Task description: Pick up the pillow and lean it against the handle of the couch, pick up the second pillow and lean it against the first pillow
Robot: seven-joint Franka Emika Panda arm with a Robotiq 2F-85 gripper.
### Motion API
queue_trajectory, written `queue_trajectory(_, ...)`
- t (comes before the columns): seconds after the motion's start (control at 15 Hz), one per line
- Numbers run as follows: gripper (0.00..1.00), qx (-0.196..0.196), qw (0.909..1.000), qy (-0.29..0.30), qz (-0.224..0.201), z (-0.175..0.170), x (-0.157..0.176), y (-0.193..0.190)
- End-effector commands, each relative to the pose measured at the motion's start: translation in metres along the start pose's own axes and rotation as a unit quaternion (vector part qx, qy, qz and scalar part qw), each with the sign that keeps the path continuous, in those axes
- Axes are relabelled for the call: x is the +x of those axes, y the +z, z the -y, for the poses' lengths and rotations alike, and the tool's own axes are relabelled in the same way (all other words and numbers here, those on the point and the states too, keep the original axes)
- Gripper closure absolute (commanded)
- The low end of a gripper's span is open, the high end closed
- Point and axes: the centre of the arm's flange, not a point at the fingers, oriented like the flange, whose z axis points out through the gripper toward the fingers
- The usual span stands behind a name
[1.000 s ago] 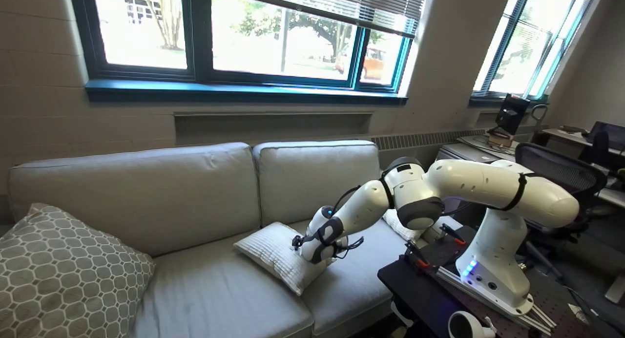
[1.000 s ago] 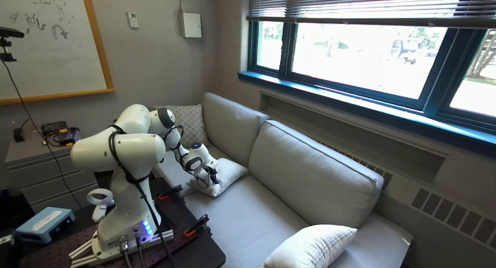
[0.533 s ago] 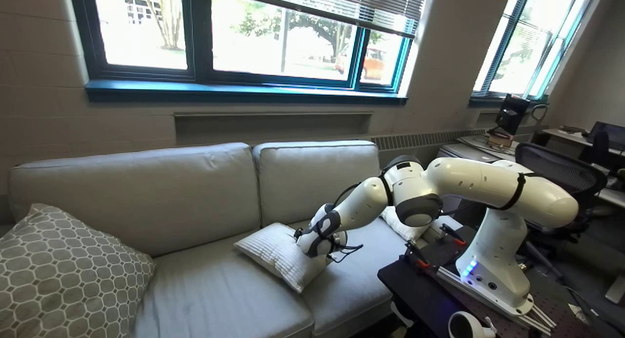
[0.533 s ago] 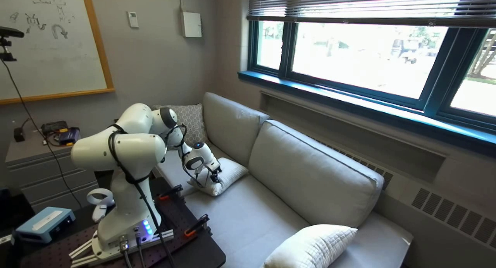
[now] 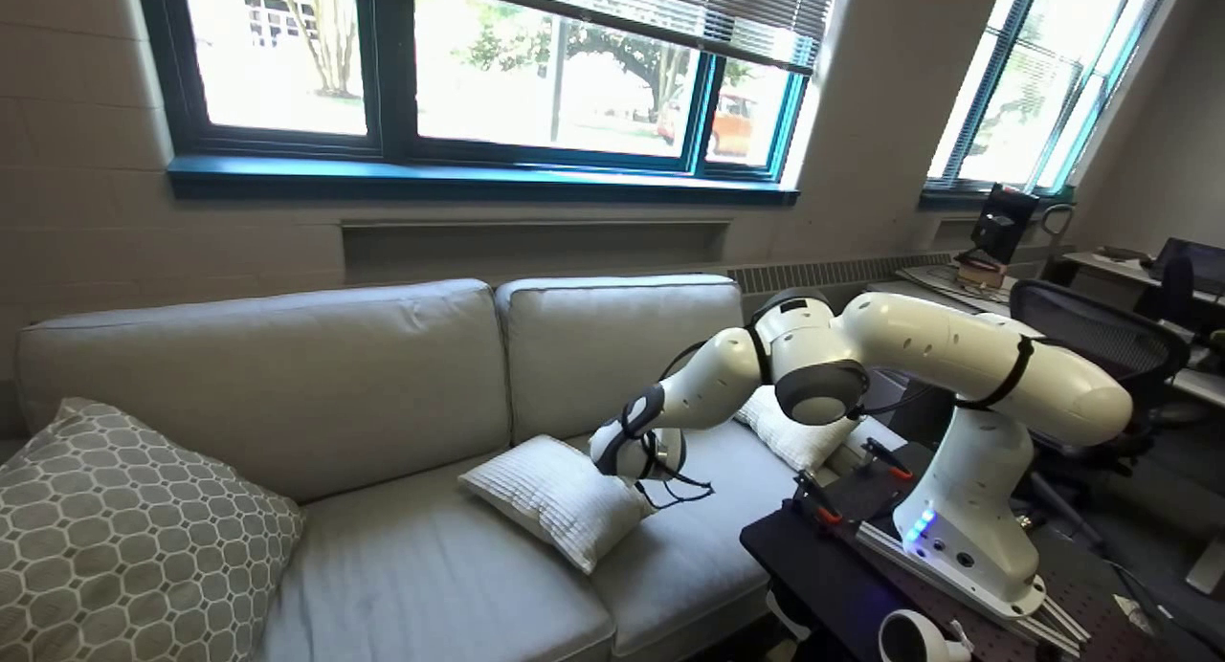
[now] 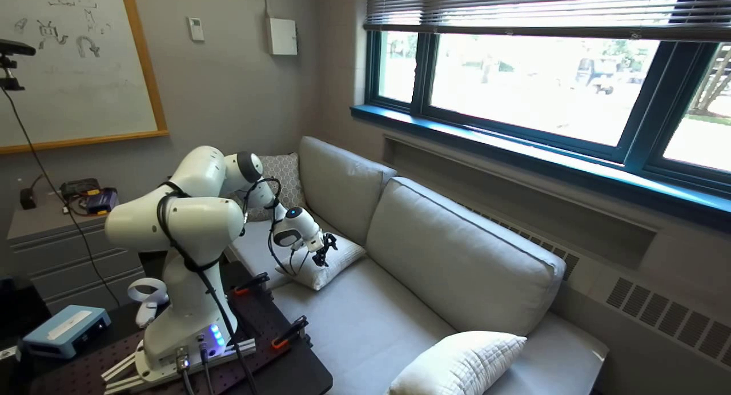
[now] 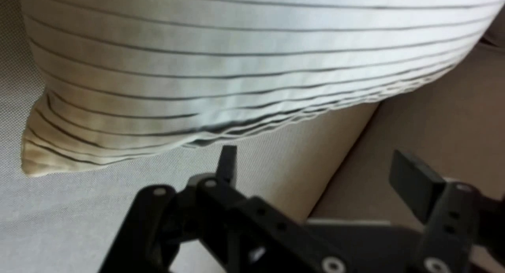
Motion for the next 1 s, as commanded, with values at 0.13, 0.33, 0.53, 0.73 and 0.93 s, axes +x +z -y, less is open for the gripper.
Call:
queue_trajectory(0.13, 0.0, 0.018, 0.9904, 0.134, 0.029, -0.005, 0.019, -0.022)
queue_trajectory(0.33, 0.0, 0.039, 0.9779, 0.191, 0.076, 0.006, 0.006, -0.004)
queue_trajectory(0.53, 0.0, 0.019, 0.9839, 0.172, 0.045, 0.036, 0.0, -0.008)
queue_trajectory(0.73, 0.0, 0.01, 0.9849, 0.169, 0.039, 0.031, -0.003, -0.006)
queue_trajectory(0.93, 0.0, 0.004, 0.9761, 0.212, 0.05, 0.034, -0.009, 0.001)
